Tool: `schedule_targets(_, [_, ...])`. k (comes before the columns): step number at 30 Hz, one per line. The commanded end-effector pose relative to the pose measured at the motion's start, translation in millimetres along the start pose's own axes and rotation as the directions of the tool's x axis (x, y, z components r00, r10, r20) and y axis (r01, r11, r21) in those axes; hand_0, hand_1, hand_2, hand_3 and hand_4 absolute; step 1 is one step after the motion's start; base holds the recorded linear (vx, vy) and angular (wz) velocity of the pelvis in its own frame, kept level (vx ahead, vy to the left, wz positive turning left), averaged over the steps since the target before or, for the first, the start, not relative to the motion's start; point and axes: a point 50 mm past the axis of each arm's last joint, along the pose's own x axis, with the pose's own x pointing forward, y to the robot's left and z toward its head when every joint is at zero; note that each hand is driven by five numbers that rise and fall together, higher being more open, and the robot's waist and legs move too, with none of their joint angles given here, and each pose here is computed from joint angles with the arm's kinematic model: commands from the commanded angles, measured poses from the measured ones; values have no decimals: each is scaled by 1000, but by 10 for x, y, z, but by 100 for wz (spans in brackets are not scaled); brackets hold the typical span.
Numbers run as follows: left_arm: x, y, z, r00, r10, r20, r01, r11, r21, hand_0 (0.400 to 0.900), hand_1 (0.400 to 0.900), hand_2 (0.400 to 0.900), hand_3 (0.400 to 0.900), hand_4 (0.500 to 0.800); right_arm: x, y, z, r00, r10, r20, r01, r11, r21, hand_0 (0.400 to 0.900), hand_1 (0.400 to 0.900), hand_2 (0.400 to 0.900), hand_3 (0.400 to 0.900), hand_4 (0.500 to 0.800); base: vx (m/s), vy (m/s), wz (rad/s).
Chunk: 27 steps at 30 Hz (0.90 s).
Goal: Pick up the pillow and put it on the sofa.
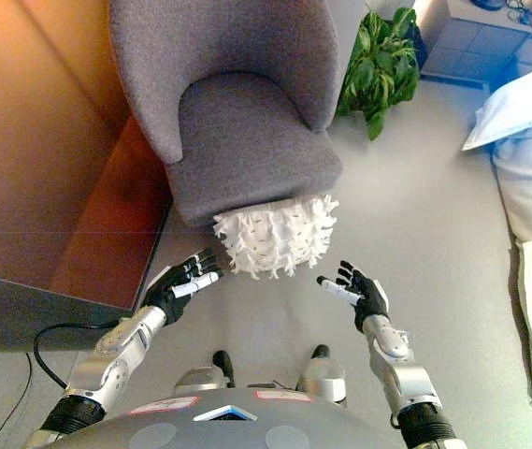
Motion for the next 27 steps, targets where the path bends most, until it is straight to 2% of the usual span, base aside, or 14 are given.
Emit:
schedule_targets(1, [46,-71,449,973,-33,229,26,999,31,900,900,900,900,800,-9,6,343,984,27,174,-28,1000,2,900,900,900,900,800,23,7,-4])
schedule_targets(8, [19,-92,485,966,-87,245,68,994,83,900,900,900,900,800,-17,1,340,983,35,178,-35,999,-3,900,900,900,900,800,32,12,-4])
schedule_targets(27, [-18,-64,492,966,-45,256,29,997,69,900,900,900,900,800,-34,13,381,980,49,195,-46,999,-20,900,900,900,900,800,16,-6,-4])
